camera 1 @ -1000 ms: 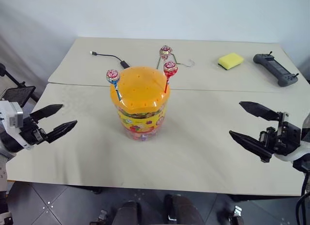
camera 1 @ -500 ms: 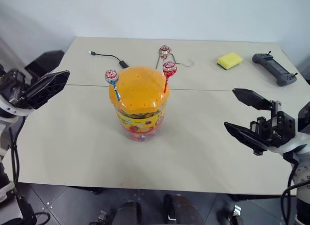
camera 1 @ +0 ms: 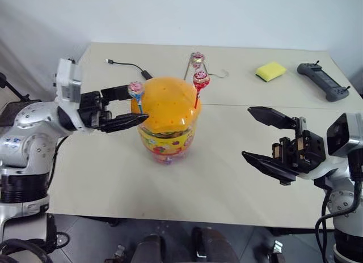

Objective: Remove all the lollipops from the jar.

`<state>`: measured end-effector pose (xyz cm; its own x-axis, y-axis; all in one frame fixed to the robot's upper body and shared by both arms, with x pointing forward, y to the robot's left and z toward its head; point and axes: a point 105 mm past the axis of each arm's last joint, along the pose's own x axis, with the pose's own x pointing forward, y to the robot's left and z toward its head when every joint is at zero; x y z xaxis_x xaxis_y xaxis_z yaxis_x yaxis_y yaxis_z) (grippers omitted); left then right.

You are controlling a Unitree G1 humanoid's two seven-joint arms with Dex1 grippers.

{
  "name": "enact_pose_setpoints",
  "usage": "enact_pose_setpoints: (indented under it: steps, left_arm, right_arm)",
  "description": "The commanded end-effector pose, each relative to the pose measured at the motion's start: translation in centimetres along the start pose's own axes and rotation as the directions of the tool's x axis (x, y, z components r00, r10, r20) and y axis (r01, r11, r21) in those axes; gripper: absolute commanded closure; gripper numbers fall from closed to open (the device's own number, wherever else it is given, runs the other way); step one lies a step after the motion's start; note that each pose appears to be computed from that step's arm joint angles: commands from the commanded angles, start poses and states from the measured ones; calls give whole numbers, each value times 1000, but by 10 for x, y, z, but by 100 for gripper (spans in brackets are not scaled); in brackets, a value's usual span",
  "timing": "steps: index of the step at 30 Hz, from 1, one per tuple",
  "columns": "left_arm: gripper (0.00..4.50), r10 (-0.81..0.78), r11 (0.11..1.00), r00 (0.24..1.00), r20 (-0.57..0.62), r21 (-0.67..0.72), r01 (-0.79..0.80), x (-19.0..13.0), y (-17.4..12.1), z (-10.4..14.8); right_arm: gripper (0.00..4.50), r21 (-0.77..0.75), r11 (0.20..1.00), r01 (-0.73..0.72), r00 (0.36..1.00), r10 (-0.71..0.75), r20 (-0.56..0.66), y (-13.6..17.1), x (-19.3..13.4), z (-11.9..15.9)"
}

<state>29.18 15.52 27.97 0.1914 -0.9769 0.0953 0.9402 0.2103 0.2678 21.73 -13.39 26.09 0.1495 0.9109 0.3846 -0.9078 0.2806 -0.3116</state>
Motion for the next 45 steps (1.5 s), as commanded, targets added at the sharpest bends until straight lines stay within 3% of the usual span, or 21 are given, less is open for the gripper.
enact_pose_setpoints:
  steps: [1,7,9,13,16,17,18,20,23,25,29,32,36,41,45]
  left_arm:
    - [216,-16,1000,1000,10,18,16,1,-1,6]
    - [399,-46,998,996,81,-33,49,0,-2,21]
    - [446,-45,996,986,160,-67,56,-1,0,33]
    - [446,37,988,928,370,-150,20,-7,12,68]
    - [446,208,967,854,477,-231,-107,-32,35,86]
    - [446,293,947,848,441,-258,-193,-45,43,82]
    - [446,447,880,863,236,-290,-377,-67,55,52]
    - [446,615,753,786,-67,-244,-611,-110,60,9]
    - [446,690,638,650,-320,-156,-754,-152,48,-30]
    - [446,654,581,544,-525,-111,-806,-179,21,-61]
    - [446,596,465,398,-698,-104,-879,-203,-17,-94]
    - [446,555,452,363,-748,-96,-887,-208,-37,-116]
    - [355,553,437,400,-731,-154,-886,-205,-46,-128]
    - [211,570,449,414,-710,-152,-880,-211,-46,-131]
    - [101,610,529,460,-645,-101,-843,-220,-40,-113]
  right_arm:
    - [0,-34,999,-23,999,24,21,5,4,7]
    - [0,-29,999,-26,1000,27,15,4,-1,2]
    - [0,-25,999,-31,999,32,18,4,-1,1]
    - [0,-16,997,-70,997,70,21,5,0,-3]
    - [0,0,989,-151,989,151,0,7,3,-8]
    - [0,22,975,-222,973,223,-53,11,4,-16]
    - [0,62,949,-310,939,315,-134,15,4,-28]
    - [0,83,916,-392,893,400,-206,16,3,-41]
    - [0,78,900,-429,868,434,-242,14,2,-50]
    - [0,79,897,-434,853,438,-285,11,-4,-61]
    - [0,58,912,-407,845,400,-356,2,-16,-75]
    - [0,38,936,-349,874,340,-347,-7,-19,-76]
    - [0,27,955,-295,903,288,-319,-12,-19,-71]
    - [0,33,966,-255,929,254,-269,-12,-16,-61]
    - [0,54,982,-184,962,191,-195,-16,-12,-46]
